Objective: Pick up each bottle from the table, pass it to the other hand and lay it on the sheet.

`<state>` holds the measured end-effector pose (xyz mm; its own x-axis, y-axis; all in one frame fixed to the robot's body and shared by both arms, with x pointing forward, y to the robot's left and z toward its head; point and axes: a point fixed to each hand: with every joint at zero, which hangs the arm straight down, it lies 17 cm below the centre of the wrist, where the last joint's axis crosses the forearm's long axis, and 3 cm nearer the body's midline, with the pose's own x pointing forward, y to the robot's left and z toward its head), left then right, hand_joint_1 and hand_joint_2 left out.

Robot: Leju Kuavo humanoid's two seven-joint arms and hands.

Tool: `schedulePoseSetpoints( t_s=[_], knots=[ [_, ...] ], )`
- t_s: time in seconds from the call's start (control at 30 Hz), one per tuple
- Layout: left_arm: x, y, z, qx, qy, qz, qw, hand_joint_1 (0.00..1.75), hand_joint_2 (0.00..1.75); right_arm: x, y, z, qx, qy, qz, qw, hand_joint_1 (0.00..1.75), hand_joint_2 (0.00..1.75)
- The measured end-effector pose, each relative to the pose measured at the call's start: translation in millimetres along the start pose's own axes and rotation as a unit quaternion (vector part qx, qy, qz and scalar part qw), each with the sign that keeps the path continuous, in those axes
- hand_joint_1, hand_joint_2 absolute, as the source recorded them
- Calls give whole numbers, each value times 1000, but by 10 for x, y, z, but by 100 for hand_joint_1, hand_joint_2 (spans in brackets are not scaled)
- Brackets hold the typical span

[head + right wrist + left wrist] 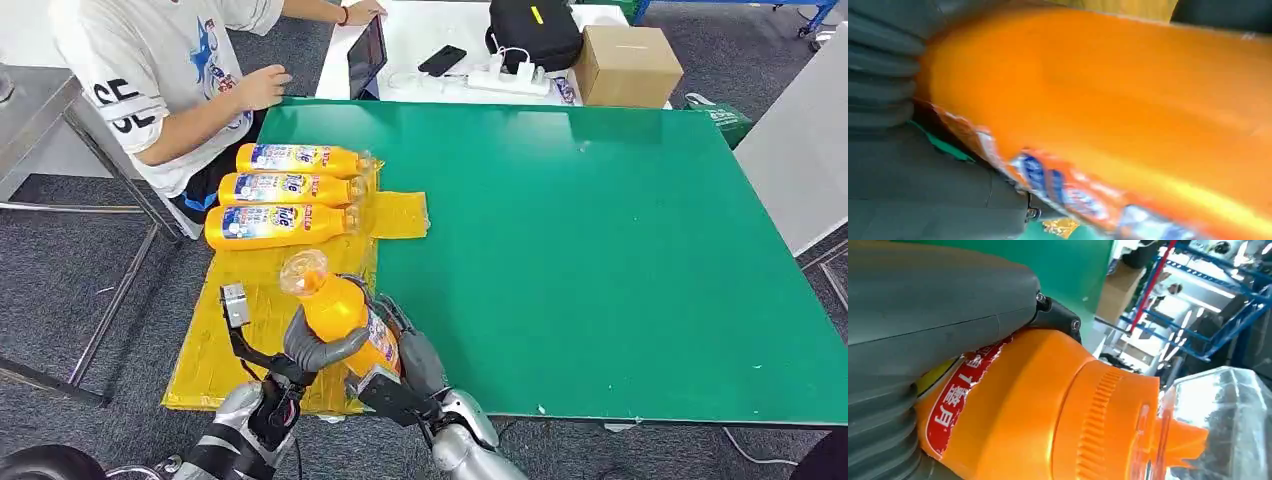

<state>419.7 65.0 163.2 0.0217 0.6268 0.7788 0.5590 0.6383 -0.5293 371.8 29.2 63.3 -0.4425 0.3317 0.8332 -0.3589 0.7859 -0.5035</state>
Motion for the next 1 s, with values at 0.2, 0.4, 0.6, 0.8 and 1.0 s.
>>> schedulePoseSetpoints(
  t_s=[0.2, 0.4, 0.6, 0.8, 1.0],
  knots=[
    [392, 316, -116, 80, -60, -56, 993, 175, 175, 76, -382, -25, -63, -6, -18, 998, 0, 0],
    [1007, 653, -159, 154, -145, -177, 961, 175, 175, 295, -713, -41, -114, -37, -30, 992, 0, 0],
    [1697, 858, -104, 238, -227, -432, 840, 175, 175, 697, -1121, -9, -187, -100, -42, 976, 0, 0],
    [1857, 920, -212, 225, -212, -612, 728, 175, 175, 1166, -1729, 99, -298, -158, -34, 941, 0, 0],
    [1769, 1067, -234, 216, -186, -635, 718, 175, 175, 1427, -1983, 187, -332, -190, -34, 923, 0, 0]
  ],
)
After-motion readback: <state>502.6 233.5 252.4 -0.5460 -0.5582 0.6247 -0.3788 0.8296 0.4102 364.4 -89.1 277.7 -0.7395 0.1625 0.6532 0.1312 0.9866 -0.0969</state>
